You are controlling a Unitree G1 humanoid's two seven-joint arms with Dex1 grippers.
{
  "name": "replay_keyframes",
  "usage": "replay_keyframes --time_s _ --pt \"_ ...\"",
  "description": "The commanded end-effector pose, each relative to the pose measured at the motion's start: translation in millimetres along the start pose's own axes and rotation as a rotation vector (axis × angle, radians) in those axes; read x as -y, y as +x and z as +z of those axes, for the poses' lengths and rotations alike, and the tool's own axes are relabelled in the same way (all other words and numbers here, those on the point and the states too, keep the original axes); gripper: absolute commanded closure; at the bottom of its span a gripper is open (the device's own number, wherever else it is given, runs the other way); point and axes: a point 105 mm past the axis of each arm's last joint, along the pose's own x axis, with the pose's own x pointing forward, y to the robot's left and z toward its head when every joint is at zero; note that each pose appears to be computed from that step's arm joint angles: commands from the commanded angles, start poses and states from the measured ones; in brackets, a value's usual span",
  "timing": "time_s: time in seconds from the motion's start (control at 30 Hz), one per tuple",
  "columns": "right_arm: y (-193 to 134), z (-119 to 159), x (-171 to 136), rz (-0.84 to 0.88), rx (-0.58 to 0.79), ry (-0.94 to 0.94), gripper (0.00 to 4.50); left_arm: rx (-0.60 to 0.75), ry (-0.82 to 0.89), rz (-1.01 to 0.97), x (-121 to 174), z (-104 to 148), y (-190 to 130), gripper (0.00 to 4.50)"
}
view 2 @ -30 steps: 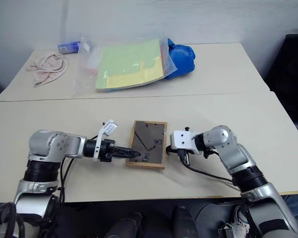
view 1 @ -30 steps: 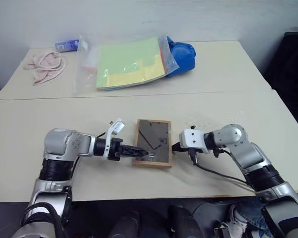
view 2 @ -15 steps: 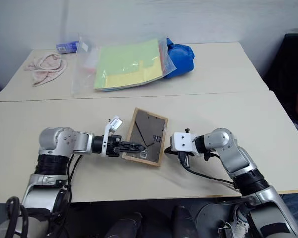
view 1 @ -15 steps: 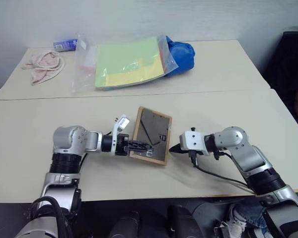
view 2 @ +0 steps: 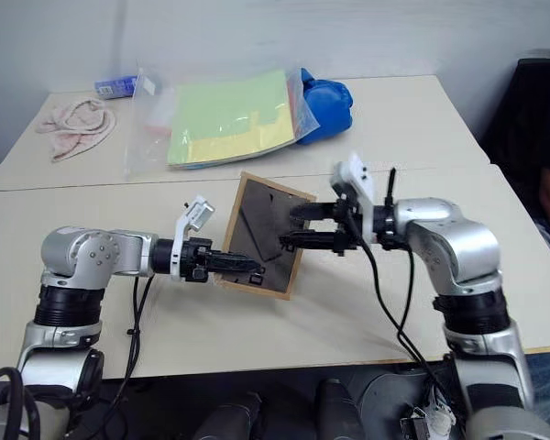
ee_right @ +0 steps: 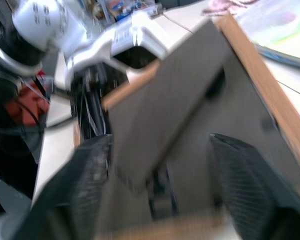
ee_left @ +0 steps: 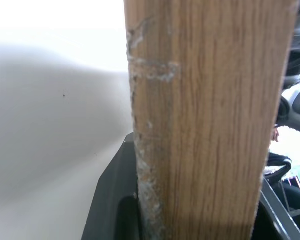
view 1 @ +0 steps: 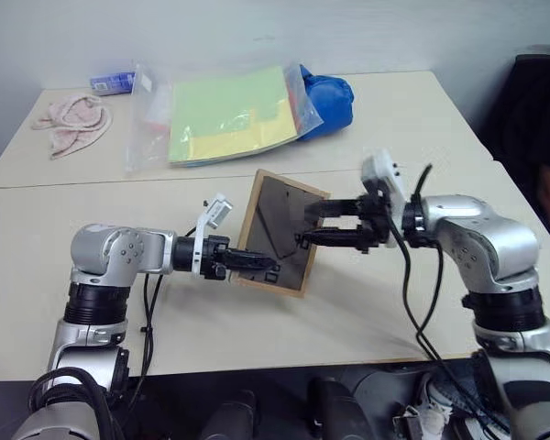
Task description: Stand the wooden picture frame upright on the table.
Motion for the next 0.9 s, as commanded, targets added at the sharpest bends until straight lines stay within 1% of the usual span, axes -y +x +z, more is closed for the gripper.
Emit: replay_keyframes --time_s 0.03,0.13,0.2,0.3,0.47,0.6,0.63,0.7,0.73,0.8,0.87,0.9 --pt "13.1 15.3 -4.8 0.039 0.034 0.017 0.00 0.022 0.079 -0.065 16.1 11.6 -0.9 3.31" --pt "17.2 22.8 -19.8 0.130 0.037 0.013 0.00 0.040 0.078 -0.070 17.7 16.5 -2.4 3.31" --pt "10.8 28.1 -37.5 0.224 0.036 -0.009 0.00 0.041 0.077 -0.047 14.7 17.9 -4.2 3.31" --pt "-1.5 31.2 -45.6 0.248 0.031 -0.022 0.00 0.055 0.072 -0.025 10.6 19.7 -5.5 3.31" --pt "-22.9 36.7 -41.9 0.194 0.037 -0.041 0.00 0.069 0.075 0.007 4.3 20.6 -8.2 3.31" --pt "-41.2 27.4 -19.9 0.031 -0.026 -0.164 0.00 0.079 0.074 0.025 -0.4 20.6 -12.7 3.31" --pt "-47.0 21.7 -11.2 -0.023 -0.059 -0.227 0.00 0.080 0.074 0.026 -0.5 20.7 -14.0 3.31" --pt "-58.7 9.1 10.3 -0.149 -0.152 -0.425 0.00 0.083 0.073 0.025 0.0 21.3 -16.2 3.31" --pt "-62.1 5.6 17.0 -0.186 -0.184 -0.562 0.00 0.085 0.071 0.019 1.0 21.9 -17.1 3.31" --pt "-64.0 0.7 25.0 -0.223 -0.212 -0.739 0.00 0.086 0.068 0.009 2.9 22.7 -18.1 3.31" --pt "-60.5 -0.3 32.1 -0.298 -0.226 -1.165 0.00 0.085 0.063 -0.013 7.0 24.2 -18.2 3.31" --pt "-53.6 -4.7 27.5 -0.280 -0.231 -1.424 0.00 0.085 0.062 -0.022 9.1 25.6 -18.2 3.31"
